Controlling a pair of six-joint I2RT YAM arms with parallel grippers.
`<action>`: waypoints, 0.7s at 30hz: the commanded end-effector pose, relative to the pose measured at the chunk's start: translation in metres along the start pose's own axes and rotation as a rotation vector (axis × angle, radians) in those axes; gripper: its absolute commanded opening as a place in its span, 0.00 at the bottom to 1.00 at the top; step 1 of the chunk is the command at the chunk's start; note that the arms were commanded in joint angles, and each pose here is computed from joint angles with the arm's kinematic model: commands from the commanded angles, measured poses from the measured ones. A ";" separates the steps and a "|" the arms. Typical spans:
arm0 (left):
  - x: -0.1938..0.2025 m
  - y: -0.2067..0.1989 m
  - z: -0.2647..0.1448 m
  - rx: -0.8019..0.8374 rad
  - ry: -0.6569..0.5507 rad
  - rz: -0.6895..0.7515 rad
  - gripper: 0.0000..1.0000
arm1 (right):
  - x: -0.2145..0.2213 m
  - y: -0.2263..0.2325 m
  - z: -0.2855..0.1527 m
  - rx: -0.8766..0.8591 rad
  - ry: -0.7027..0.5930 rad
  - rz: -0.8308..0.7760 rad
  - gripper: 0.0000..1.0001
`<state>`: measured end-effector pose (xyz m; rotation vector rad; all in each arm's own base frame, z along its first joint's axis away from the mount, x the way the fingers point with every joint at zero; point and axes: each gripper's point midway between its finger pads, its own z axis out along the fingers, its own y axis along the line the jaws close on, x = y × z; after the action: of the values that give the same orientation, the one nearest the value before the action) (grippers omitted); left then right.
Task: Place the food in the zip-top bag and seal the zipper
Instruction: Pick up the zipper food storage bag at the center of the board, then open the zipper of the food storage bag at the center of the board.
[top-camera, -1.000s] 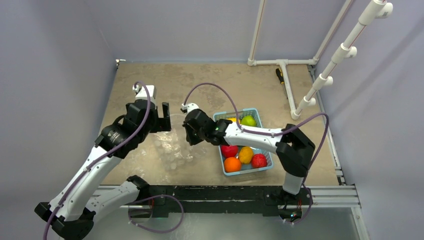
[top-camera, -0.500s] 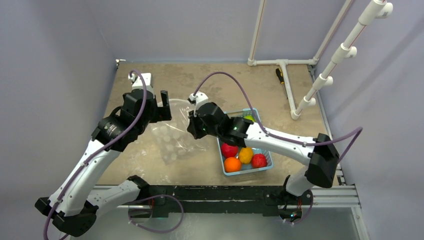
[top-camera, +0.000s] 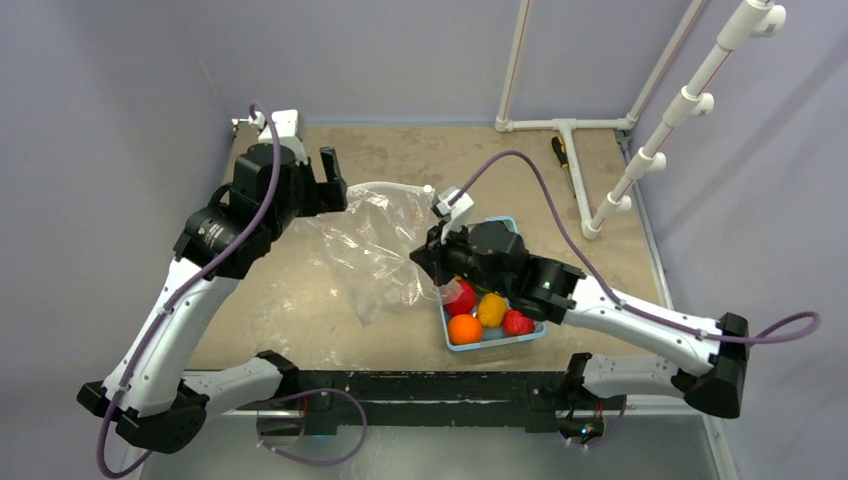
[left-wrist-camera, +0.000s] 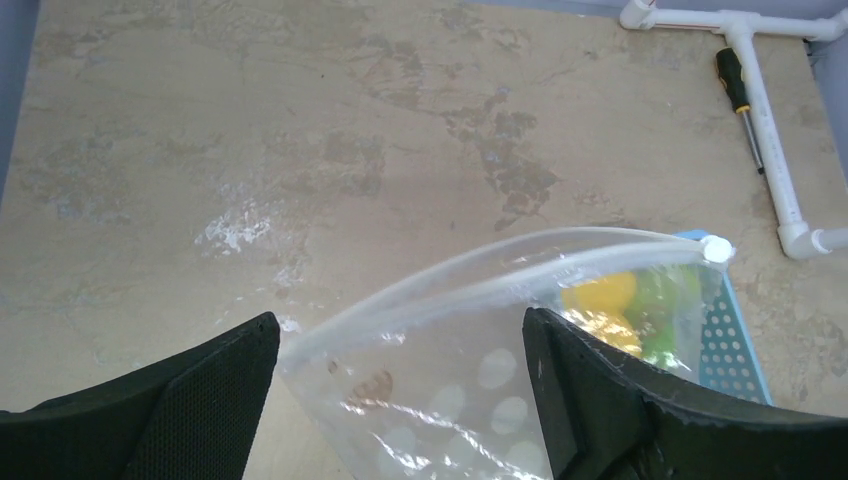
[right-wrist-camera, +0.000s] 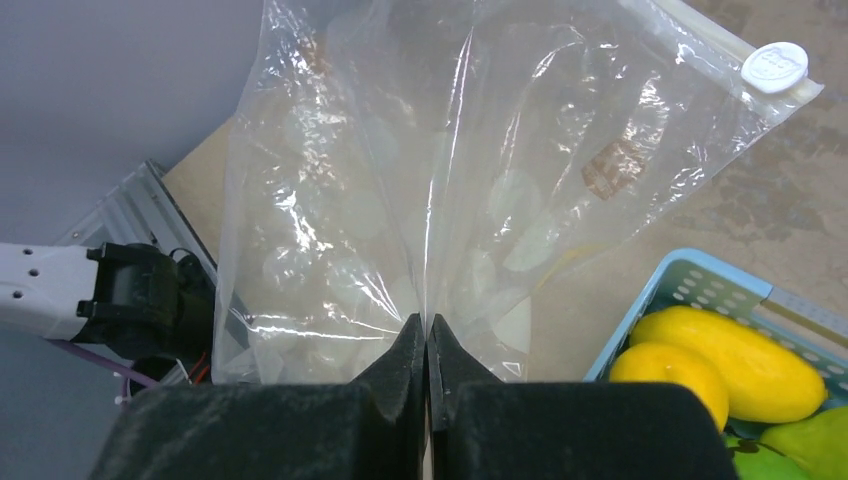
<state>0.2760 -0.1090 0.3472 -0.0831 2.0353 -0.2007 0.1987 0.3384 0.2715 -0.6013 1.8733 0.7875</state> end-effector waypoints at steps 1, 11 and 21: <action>-0.032 -0.009 -0.007 0.092 -0.040 -0.011 0.90 | -0.030 0.010 -0.025 -0.086 -0.145 -0.073 0.00; -0.056 -0.017 -0.012 0.218 -0.028 -0.050 0.88 | -0.043 0.017 -0.056 -0.180 -0.257 -0.231 0.00; -0.046 -0.037 -0.035 0.363 0.010 -0.045 0.85 | -0.059 0.031 -0.078 -0.277 -0.374 -0.398 0.00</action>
<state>0.2823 -0.1281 0.4001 0.0312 2.0051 -0.5193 0.1634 0.3056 0.3267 -0.8571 1.4346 0.8223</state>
